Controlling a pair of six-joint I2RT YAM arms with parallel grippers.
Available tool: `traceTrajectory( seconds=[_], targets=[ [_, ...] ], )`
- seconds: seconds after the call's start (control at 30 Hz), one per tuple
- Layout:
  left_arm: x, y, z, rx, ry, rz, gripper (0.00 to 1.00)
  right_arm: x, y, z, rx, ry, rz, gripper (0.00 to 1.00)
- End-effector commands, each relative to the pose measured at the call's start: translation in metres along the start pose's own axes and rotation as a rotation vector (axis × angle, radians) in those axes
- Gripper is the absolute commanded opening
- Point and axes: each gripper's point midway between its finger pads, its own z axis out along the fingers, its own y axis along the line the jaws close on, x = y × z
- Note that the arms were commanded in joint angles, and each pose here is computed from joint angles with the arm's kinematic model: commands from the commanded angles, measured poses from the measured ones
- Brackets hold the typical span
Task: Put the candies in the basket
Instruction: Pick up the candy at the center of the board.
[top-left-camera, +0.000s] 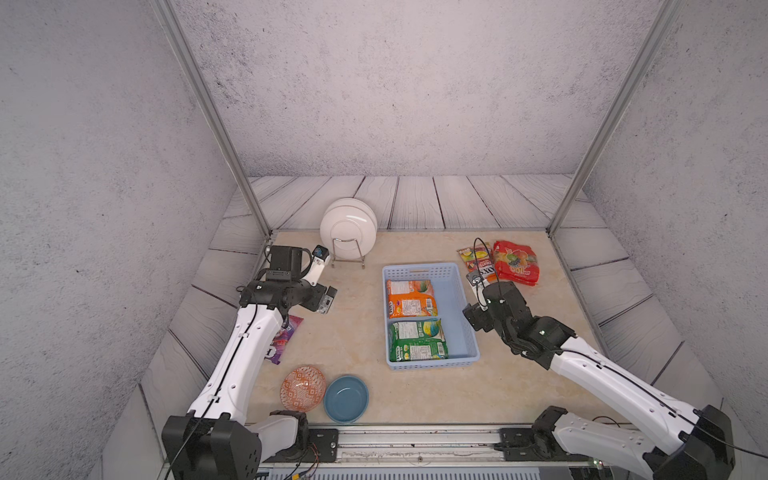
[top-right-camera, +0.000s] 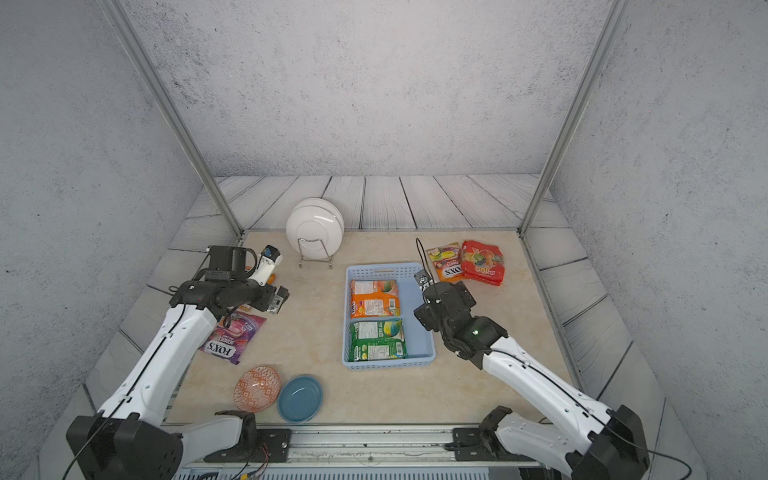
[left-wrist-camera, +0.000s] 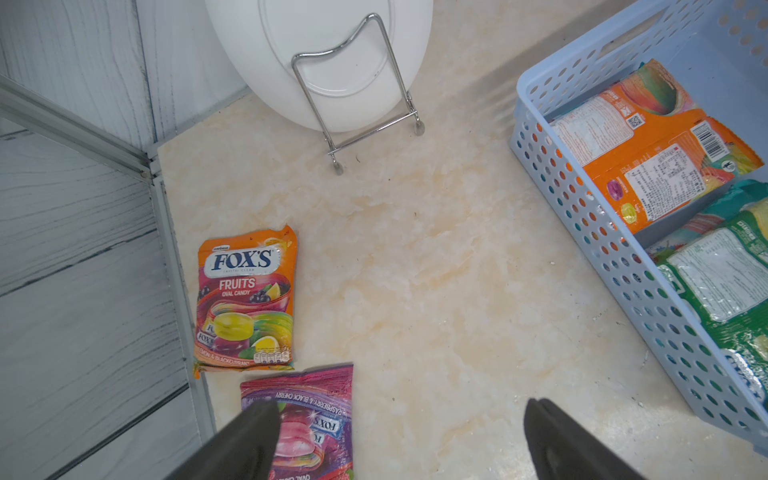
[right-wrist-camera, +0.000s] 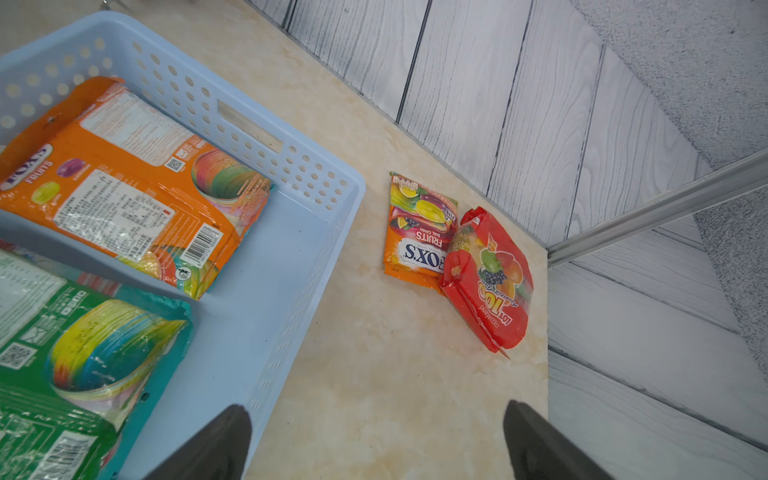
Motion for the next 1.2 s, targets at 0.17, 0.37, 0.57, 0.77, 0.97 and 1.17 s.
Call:
traceTrajectory(
  seconds=[0.17, 0.37, 0.57, 0.77, 0.97, 1.17],
  targets=[
    [0.031, 0.006, 0.004, -0.019, 0.185, 0.011, 0.98, -0.005, -0.025, -0.018, 0.118, -0.158, 0.016, 0.99],
    [0.064, 0.016, 0.008, -0.084, 0.33, 0.07, 0.98, -0.003, -0.031, -0.023, 0.151, -0.186, 0.012, 0.99],
    [0.101, 0.023, 0.016, -0.117, 0.5, 0.138, 0.98, -0.004, -0.032, -0.024, 0.153, -0.196, 0.009, 0.99],
    [0.139, 0.026, 0.031, -0.098, 0.63, 0.152, 0.84, -0.004, -0.035, -0.028, 0.161, -0.209, 0.021, 0.99],
    [0.168, 0.033, 0.051, -0.101, 0.708, 0.135, 0.75, -0.008, -0.036, -0.03, 0.16, -0.223, 0.019, 0.99],
    [0.18, 0.052, 0.071, -0.163, 0.72, 0.15, 0.75, -0.007, -0.036, -0.03, 0.166, -0.222, 0.014, 0.99]
  ],
)
